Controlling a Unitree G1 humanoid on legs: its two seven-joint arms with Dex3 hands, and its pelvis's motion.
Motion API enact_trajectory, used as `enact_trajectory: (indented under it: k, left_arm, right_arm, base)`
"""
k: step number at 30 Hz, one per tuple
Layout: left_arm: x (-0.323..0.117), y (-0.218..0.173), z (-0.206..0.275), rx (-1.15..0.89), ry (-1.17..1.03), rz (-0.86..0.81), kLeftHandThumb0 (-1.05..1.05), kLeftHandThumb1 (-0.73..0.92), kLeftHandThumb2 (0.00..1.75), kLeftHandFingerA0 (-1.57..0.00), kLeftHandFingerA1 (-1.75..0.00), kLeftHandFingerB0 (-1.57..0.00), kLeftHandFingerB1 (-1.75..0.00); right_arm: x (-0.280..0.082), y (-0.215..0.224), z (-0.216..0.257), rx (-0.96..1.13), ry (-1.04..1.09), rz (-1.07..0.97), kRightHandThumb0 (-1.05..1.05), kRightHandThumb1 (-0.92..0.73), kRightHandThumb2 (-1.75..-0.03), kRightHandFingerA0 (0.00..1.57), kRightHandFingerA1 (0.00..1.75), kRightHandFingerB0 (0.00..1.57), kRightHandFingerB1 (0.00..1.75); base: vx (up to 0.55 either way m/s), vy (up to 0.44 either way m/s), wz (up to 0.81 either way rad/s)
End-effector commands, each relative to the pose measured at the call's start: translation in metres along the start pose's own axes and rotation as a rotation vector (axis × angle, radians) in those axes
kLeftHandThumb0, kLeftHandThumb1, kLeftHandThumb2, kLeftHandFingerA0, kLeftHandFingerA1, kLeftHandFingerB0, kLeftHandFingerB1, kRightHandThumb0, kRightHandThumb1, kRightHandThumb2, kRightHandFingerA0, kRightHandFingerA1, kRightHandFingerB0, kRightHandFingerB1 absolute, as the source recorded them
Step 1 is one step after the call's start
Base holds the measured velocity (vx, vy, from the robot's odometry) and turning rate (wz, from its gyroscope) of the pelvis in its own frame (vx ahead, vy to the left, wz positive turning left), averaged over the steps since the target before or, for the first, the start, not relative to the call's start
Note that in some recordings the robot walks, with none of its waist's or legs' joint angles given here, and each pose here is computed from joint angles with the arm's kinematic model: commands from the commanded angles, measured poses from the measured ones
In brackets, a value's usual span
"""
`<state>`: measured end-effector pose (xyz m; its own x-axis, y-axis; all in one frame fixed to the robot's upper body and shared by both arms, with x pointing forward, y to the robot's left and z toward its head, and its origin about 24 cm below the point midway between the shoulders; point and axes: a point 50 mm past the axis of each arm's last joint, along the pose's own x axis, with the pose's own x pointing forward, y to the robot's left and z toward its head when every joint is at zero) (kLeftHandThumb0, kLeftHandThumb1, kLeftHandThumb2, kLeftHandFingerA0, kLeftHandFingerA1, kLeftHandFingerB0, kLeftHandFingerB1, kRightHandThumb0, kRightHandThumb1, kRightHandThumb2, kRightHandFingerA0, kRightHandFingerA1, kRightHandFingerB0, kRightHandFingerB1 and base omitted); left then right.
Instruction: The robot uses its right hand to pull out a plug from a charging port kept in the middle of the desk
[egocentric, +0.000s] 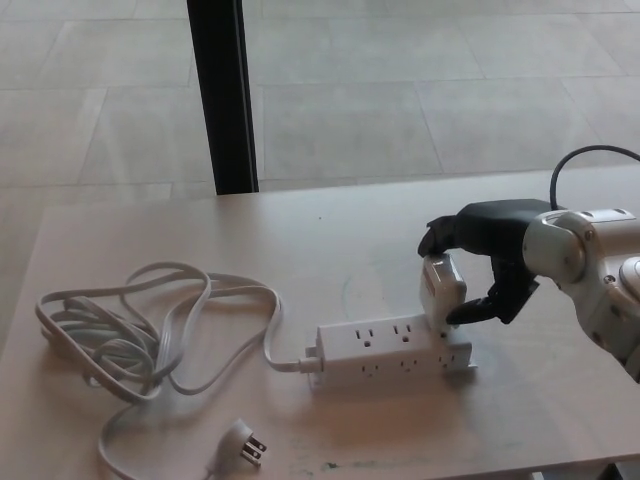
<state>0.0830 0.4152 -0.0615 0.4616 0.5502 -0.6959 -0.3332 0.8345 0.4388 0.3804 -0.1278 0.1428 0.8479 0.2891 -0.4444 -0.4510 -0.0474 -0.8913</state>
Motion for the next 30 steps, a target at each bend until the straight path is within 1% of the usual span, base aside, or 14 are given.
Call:
enact_trajectory:
  k: [1, 3, 6, 9, 10, 11, 12, 14, 17, 22, 25, 26, 27, 30]
  left_arm:
    - [-0.001, 0.007, 0.003, 0.007, -0.017, 0.022, -0.88, 0.92, 0.86, -0.66, -0.54, -0.45, -0.46]
    - [-0.002, 0.007, 0.003, 0.041, -0.018, 0.017, -0.78, 0.83, 1.21, -0.63, -0.63, -0.40, -0.54]
    - [-0.001, 0.007, 0.003, 0.032, -0.018, 0.020, -0.77, 0.83, 1.20, -0.61, -0.63, -0.40, -0.54]
    - [-0.002, 0.007, 0.003, 0.033, -0.027, 0.008, -0.78, 0.84, 1.21, -0.60, -0.63, -0.39, -0.54]
    - [-0.002, 0.007, 0.003, 0.039, -0.021, 0.021, -0.85, 0.92, 0.88, -0.64, -0.54, -0.44, -0.45]
    - [-0.002, 0.007, 0.002, 0.015, -0.019, 0.017, -0.77, 0.82, 1.20, -0.62, -0.63, -0.41, -0.54]
    - [-0.002, 0.007, 0.002, 0.019, -0.020, 0.017, -0.88, 0.92, 0.88, -0.68, -0.57, -0.41, -0.43]
    - [-0.002, 0.008, 0.003, 0.018, -0.023, 0.018, -0.78, 0.83, 1.20, -0.62, -0.63, -0.40, -0.54]
    - [-0.002, 0.008, 0.004, 0.022, -0.026, 0.015, -0.79, 0.84, 1.21, -0.63, -0.63, -0.40, -0.54]
    - [-0.003, 0.006, 0.004, 0.010, -0.036, 0.007, -0.77, 0.83, 1.20, -0.60, -0.63, -0.40, -0.55]
    - [-0.003, 0.005, 0.003, 0.022, -0.041, 0.015, -0.84, 0.92, 0.85, -0.67, -0.56, -0.45, -0.46]
    - [-0.003, 0.005, 0.003, 0.019, -0.047, 0.007, -0.77, 0.83, 1.21, -0.62, -0.64, -0.40, -0.55]
    - [-0.003, 0.005, 0.003, 0.012, -0.041, 0.019, -0.87, 0.92, 0.85, -0.65, -0.54, -0.45, -0.45]
    - [-0.004, 0.005, 0.002, 0.008, -0.043, 0.009, -0.79, 0.83, 1.21, -0.61, -0.62, -0.41, -0.54]
  right_arm:
    - [0.000, 0.005, -0.002, -0.012, 0.020, -0.005, -0.85, -0.51, -0.89, 0.67, 1.01, 0.04, 0.43]
    - [0.000, 0.006, -0.001, -0.006, 0.022, -0.005, -0.82, -0.49, -0.90, 0.76, 1.05, 0.05, 0.43]
    - [-0.001, 0.007, -0.002, -0.007, 0.019, -0.011, -0.76, -0.61, -0.60, 0.72, 1.34, 0.13, 0.33]
    - [0.000, 0.009, -0.002, 0.005, 0.018, -0.010, -0.80, -0.50, -0.85, 0.83, 1.30, 0.13, 0.44]
    - [0.000, 0.011, -0.002, 0.010, 0.011, -0.005, -0.71, -0.61, -0.62, 0.75, 1.42, 0.26, 0.35]
    - [0.001, 0.012, -0.003, 0.012, 0.013, -0.004, -0.72, -0.49, -0.85, 0.83, 1.27, 0.28, 0.47]
    - [0.002, 0.013, -0.003, 0.006, 0.013, -0.004, -0.62, -0.59, -0.59, 0.67, 1.18, 0.37, 0.37]
    - [0.002, 0.015, -0.003, -0.004, 0.009, -0.004, -0.48, -0.64, -0.59, 0.68, 1.15, 0.47, 0.45]
    - [0.002, 0.016, -0.004, 0.012, 0.014, -0.007, -0.28, -0.68, -0.68, 0.76, 1.55, 0.80, 0.62]
    - [0.001, 0.016, -0.009, 0.036, 0.068, 0.033, -0.30, -0.58, -0.68, 0.78, 1.64, 0.98, 0.64]
    - [0.001, 0.016, -0.009, 0.015, 0.072, 0.026, -0.36, -0.57, -0.71, 0.83, 1.56, 0.79, 0.63]
    - [0.001, 0.016, -0.008, 0.002, 0.078, 0.024, -0.35, -0.57, -0.72, 0.85, 1.58, 0.65, 0.54]
    - [0.001, 0.016, -0.007, -0.008, 0.085, 0.023, -0.37, -0.58, -0.73, 0.83, 1.61, 0.63, 0.54]
    - [0.001, 0.018, -0.005, -0.060, 0.064, -0.003, -0.38, -0.63, -0.75, 0.84, 1.70, 0.66, 0.92]
  base:
    - [0.00, 0.000, 0.00]
    - [0.00, 0.000, 0.00]
    - [0.00, 0.000, 0.00]
    - [0.00, 0.000, 0.00]
    - [0.00, 0.000, 0.00]
    - [0.00, 0.000, 0.00]
    - [0.00, 0.000, 0.00]
    - [0.00, 0.000, 0.00]
    - [0.00, 0.000, 0.00]
    - [0.00, 0.000, 0.00]
    - [0.00, 0.000, 0.00]
    - [0.00, 0.000, 0.00]
    - [0.00, 0.000, 0.00]
    - [0.00, 0.000, 0.00]
